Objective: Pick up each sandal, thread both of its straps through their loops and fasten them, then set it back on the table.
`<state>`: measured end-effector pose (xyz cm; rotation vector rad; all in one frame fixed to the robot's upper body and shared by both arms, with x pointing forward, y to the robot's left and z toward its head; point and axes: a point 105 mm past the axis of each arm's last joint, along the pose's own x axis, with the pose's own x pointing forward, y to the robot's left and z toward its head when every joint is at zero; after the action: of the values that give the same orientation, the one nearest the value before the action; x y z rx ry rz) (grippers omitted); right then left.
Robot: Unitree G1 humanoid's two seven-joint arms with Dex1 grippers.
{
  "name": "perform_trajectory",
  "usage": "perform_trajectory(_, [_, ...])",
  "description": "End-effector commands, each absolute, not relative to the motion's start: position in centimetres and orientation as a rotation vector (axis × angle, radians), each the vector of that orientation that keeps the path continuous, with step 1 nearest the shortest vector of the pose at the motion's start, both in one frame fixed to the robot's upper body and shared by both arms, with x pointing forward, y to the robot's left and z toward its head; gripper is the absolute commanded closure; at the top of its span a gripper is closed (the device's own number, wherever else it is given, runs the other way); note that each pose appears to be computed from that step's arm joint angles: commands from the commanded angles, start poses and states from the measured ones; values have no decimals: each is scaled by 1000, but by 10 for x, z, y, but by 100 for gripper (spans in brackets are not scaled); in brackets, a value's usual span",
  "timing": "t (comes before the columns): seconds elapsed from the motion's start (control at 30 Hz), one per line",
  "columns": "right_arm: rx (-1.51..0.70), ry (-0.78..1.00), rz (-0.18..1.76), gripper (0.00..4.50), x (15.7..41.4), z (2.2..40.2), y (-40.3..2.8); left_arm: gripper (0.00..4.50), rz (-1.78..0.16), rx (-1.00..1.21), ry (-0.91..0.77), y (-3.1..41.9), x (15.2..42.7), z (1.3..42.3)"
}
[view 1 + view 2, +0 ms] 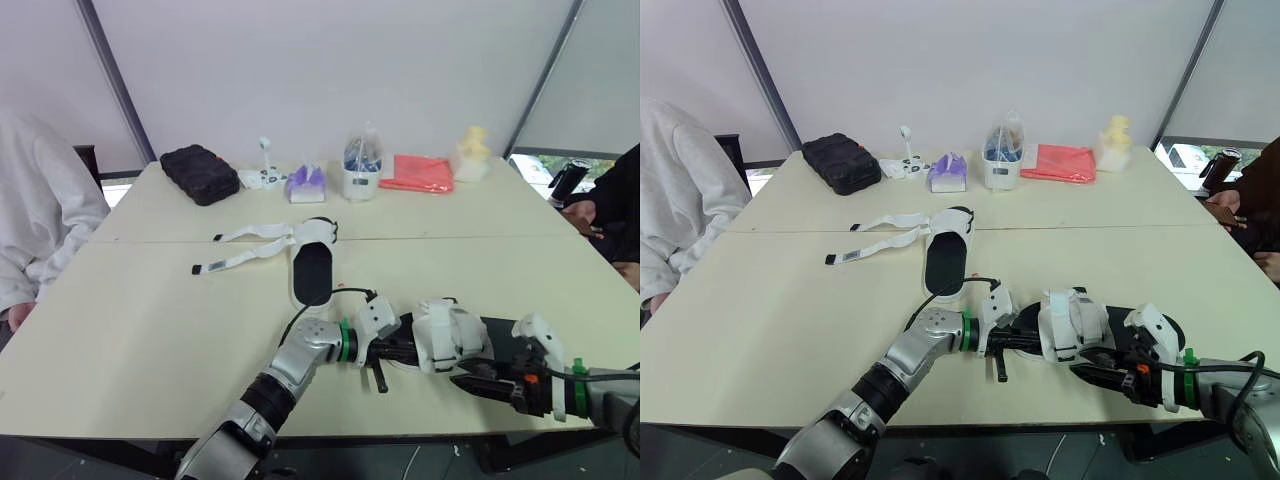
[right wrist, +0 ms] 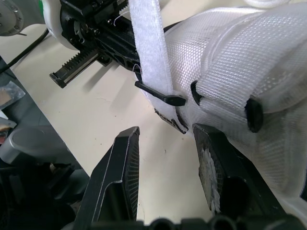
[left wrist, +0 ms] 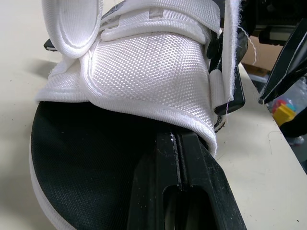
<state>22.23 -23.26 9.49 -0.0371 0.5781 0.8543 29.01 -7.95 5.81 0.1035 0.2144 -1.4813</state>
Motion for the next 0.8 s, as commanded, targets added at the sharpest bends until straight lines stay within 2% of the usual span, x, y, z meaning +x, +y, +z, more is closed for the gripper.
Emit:
perform_trajectory(0.03, [-38, 523, 878, 263, 228, 104, -224, 450, -1433, 139, 404, -69, 284, 16])
perform_trajectory(0.2, [1, 515, 899, 263, 230, 102, -214, 450, -1430, 134, 408, -69, 285, 16])
perform_trajectory(0.3, [29, 509, 890, 345, 230, 101, -214, 450, -1425, 130, 411, -69, 286, 15])
perform_trajectory(0.37, [42, 508, 881, 446, 231, 100, -215, 450, -1423, 129, 413, -68, 286, 15])
perform_trajectory(0.57, [78, 523, 886, 446, 228, 99, -215, 450, -1420, 125, 418, -68, 287, 15])
perform_trajectory(0.8, [129, 777, 1017, 446, 177, 82, -210, 450, -1422, 119, 424, -67, 286, 15])
